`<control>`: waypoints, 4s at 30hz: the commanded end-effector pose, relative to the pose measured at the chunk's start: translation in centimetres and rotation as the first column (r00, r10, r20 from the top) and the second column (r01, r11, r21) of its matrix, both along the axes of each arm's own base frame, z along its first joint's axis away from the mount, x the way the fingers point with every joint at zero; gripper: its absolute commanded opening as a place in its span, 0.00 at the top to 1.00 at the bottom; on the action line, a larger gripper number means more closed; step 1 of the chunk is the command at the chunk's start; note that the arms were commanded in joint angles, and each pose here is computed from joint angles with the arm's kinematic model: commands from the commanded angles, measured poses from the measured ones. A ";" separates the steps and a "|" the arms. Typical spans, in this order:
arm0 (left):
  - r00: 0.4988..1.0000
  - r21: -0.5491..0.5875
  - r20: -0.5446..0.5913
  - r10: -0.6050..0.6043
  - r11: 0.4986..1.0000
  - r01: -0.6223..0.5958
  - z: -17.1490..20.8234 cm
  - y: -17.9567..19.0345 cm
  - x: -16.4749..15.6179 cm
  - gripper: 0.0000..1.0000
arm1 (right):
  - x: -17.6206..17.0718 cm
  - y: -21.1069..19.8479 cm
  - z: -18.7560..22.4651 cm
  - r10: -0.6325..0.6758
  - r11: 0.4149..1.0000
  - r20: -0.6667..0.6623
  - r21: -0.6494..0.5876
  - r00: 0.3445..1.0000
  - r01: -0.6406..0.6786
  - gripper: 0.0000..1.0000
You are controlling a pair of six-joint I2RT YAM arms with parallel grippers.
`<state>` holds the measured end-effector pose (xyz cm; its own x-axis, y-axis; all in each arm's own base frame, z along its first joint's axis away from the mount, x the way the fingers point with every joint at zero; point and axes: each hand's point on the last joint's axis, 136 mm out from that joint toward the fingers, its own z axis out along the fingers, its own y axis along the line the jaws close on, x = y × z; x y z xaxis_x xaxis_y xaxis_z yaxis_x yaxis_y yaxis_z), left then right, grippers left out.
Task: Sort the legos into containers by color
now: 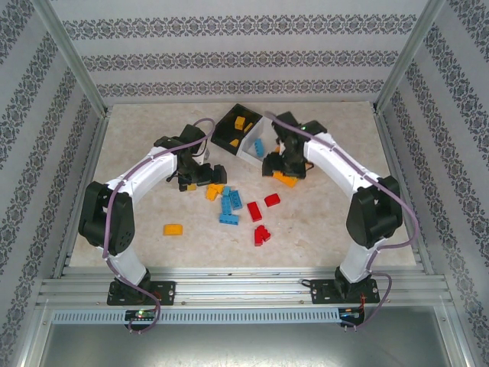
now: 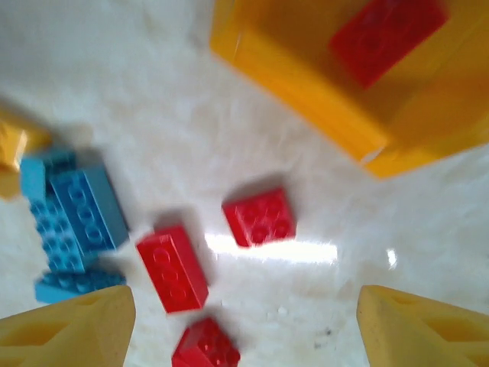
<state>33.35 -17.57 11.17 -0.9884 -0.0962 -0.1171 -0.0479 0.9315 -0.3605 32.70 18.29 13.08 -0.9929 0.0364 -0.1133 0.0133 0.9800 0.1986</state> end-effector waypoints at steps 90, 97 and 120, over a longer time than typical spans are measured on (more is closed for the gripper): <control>0.966 0.015 -0.107 0.234 0.972 -0.234 -2.7 8.7 -7.4 0.00 | 12.3 -5.0 -3.5 -0.272 0.960 -0.047 0.055 0.961 0.275 0.31; 0.996 0.053 -0.067 0.061 0.997 -0.058 -2.8 5.5 -3.6 0.01 | 10.6 -5.1 -0.1 -0.258 0.963 0.008 0.075 0.966 0.257 0.30; 0.971 0.148 -0.150 -0.184 0.967 0.206 -8.3 0.4 1.1 0.34 | 3.9 -5.9 0.6 -0.278 0.956 -0.024 0.086 0.960 0.279 0.29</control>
<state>35.29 -17.15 3.64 -0.9977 0.0649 -0.0214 0.0681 0.9700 -0.2334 37.07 11.99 12.55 -0.9479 0.3129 -0.0604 0.2868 0.9203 0.2661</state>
